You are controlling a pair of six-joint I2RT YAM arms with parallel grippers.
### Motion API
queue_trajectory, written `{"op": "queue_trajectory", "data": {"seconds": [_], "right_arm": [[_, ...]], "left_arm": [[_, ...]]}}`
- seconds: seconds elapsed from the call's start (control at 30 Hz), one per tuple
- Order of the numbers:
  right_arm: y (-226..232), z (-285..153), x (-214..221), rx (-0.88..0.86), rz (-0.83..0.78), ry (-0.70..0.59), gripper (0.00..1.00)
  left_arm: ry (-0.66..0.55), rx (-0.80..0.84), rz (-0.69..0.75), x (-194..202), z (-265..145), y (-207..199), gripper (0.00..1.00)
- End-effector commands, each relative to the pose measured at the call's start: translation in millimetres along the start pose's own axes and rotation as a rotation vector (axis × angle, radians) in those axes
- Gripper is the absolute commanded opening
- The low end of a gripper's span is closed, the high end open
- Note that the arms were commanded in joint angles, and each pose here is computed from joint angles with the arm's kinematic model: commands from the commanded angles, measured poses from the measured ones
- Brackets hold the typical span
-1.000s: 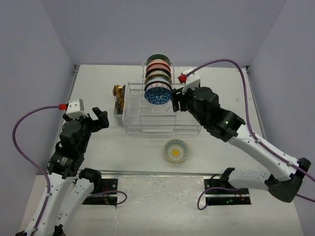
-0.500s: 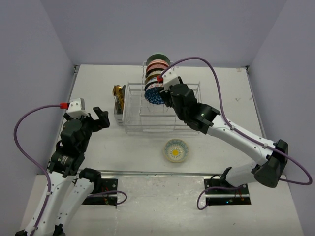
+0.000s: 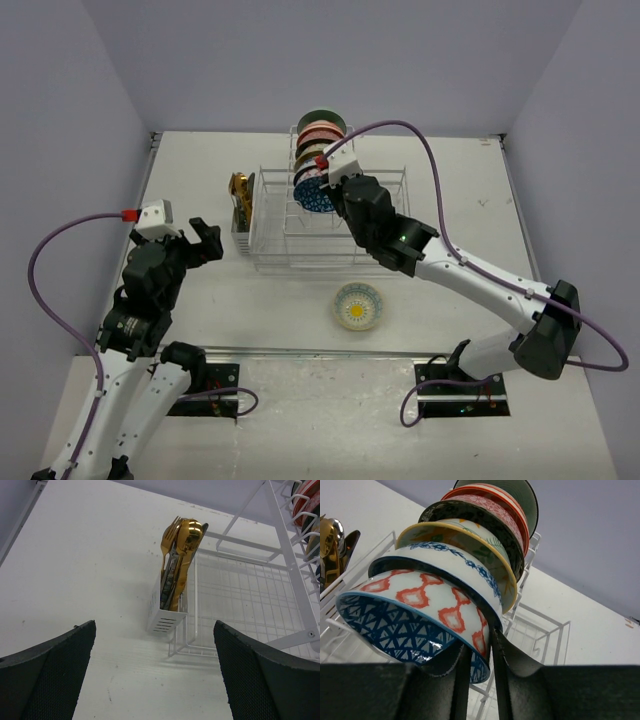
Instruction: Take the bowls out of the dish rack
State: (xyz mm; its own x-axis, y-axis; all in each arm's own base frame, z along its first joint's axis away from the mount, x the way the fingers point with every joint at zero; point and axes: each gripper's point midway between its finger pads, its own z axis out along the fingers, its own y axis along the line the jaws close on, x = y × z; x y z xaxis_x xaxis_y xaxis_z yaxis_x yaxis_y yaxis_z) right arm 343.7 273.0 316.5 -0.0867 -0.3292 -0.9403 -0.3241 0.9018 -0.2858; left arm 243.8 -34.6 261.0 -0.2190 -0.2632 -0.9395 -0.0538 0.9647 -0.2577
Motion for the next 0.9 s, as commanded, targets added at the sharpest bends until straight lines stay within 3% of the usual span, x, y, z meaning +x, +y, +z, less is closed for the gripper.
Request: {"op": "queue_trajectory", "data": {"seconds": [0.0,0.2,0.33,0.87], "right_arm": [[-4,0,-10,0.031,0.041,-0.053,0.21],[-4,-1,-10,0.032,0.064,-0.078,0.04],[-2,-3,-11,0.028,0.075,-0.086,0.00],[-19,-27,-42,0.043,0.187,-0.230,0.00]], "left_arm": [[-0.044,0.028,0.020,-11,0,-4,1.00],[-0.044,0.034,0.019,-10,0,-5,1.00],[-0.041,0.037,0.021,-10,0,-5,1.00],[-0.039,0.039,0.022,-9,1,-6,1.00]]}}
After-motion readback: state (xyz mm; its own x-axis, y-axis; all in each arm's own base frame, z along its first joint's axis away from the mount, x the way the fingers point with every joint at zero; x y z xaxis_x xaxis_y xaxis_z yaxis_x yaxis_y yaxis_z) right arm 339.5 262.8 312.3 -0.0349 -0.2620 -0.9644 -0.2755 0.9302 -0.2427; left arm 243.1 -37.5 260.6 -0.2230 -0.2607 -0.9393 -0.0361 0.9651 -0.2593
